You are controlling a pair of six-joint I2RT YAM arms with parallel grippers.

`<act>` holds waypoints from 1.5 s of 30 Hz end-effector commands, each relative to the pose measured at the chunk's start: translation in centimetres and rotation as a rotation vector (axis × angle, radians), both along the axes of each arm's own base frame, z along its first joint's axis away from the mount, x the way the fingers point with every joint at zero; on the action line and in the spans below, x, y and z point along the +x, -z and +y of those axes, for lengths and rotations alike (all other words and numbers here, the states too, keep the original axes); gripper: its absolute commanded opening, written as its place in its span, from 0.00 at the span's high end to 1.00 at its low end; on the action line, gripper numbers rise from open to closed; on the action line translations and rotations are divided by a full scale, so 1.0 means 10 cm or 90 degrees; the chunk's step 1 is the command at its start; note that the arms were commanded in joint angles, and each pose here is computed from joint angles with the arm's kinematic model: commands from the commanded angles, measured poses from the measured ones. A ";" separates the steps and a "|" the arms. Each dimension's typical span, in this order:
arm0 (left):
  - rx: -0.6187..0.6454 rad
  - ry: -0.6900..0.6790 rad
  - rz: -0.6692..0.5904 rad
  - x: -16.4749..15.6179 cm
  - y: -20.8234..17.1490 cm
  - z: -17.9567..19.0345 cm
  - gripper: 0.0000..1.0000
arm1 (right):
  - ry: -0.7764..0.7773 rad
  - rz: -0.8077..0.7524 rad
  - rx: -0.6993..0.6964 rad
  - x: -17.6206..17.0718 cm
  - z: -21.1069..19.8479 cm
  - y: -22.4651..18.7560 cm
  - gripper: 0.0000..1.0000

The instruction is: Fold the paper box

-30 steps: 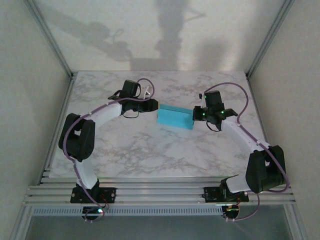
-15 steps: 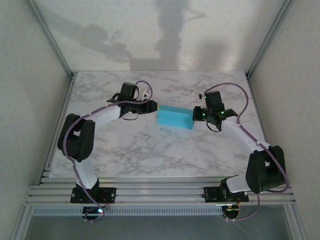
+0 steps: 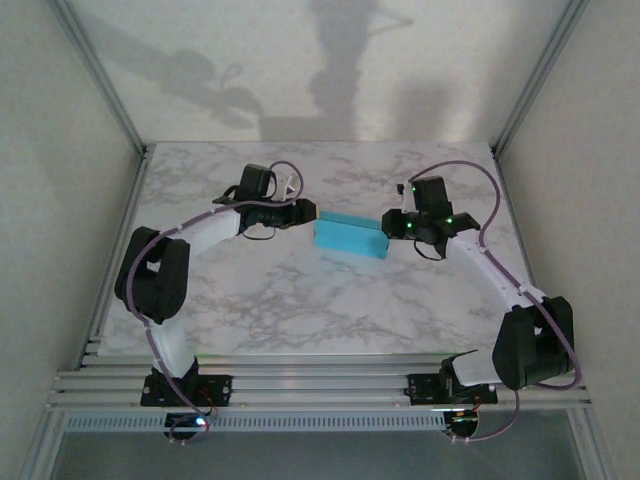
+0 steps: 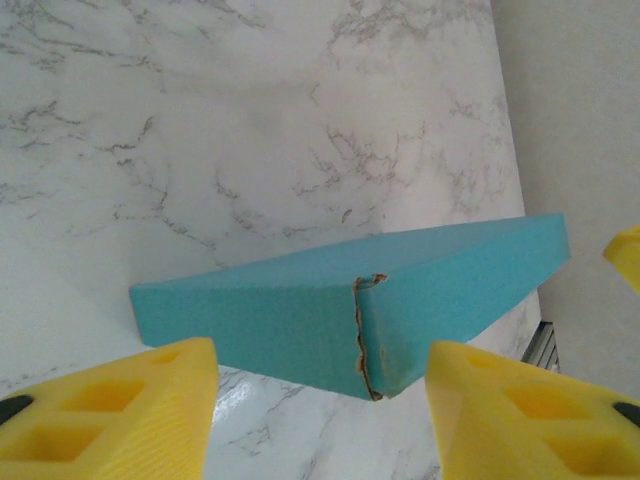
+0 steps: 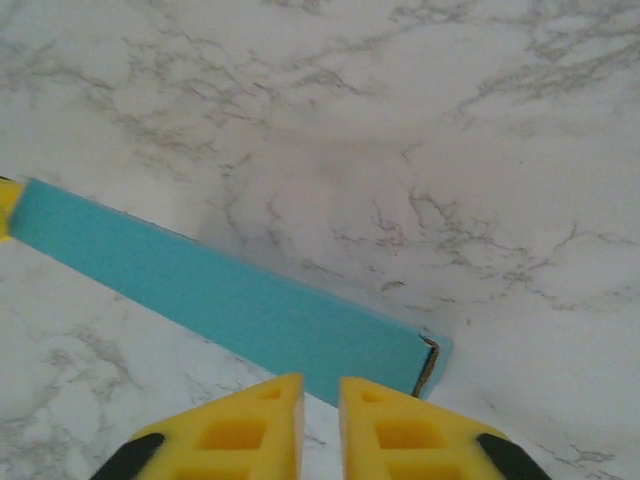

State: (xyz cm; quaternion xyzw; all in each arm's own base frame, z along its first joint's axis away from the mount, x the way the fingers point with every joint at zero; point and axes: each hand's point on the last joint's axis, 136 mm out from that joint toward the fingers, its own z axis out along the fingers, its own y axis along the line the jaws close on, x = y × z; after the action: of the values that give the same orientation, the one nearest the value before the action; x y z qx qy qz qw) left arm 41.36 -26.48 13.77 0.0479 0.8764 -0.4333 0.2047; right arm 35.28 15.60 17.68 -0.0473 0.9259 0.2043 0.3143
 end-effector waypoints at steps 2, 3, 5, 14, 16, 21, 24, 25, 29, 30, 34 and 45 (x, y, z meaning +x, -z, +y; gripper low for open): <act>-0.028 -0.006 -0.053 0.07 -0.45 0.00 0.40 | 0.013 -0.008 0.020 -0.05 -0.08 -0.22 0.76; -0.026 -0.006 -0.054 0.08 -0.45 0.00 0.40 | 0.020 -0.003 0.023 -0.06 -0.11 -0.22 0.72; -0.024 -0.004 -0.052 0.09 -0.45 0.00 0.40 | 0.033 0.013 0.037 -0.07 -0.16 -0.21 0.60; -0.027 0.019 -0.037 0.10 -0.33 -0.07 0.54 | 0.027 0.091 0.108 -0.09 -0.10 -0.03 0.17; -0.026 0.023 -0.036 0.10 -0.31 -0.07 0.55 | 0.028 0.100 0.116 -0.06 -0.09 0.04 0.20; -0.024 0.029 -0.035 0.11 -0.26 -0.09 0.55 | 0.039 0.118 0.131 0.01 -0.08 0.20 0.36; -0.028 0.033 -0.031 0.11 -0.23 -0.11 0.56 | 0.043 0.124 0.134 0.04 -0.09 0.26 0.41; -0.027 0.035 -0.030 0.10 -0.22 -0.12 0.56 | 0.045 0.125 0.134 0.05 -0.09 0.27 0.42; -0.024 0.037 -0.022 0.09 -0.15 -0.13 0.59 | 0.052 0.132 0.127 0.06 -0.11 0.35 0.48; -0.024 0.038 -0.020 0.07 -0.13 -0.14 0.59 | 0.053 0.135 0.126 0.06 -0.11 0.37 0.50; -0.030 0.036 -0.017 0.03 -0.11 -0.15 0.63 | 0.056 0.141 0.120 0.06 -0.13 0.45 0.58; -0.051 0.036 -0.013 -0.10 -0.06 -0.20 0.70 | 0.046 0.129 0.135 0.02 -0.10 0.45 0.67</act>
State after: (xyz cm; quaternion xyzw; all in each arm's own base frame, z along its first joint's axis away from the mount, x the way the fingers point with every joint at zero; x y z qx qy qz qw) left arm 41.76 -27.72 13.96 0.0618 0.8596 -0.4606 0.2123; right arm 36.48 14.67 14.09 0.0381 0.9242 0.2908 0.2447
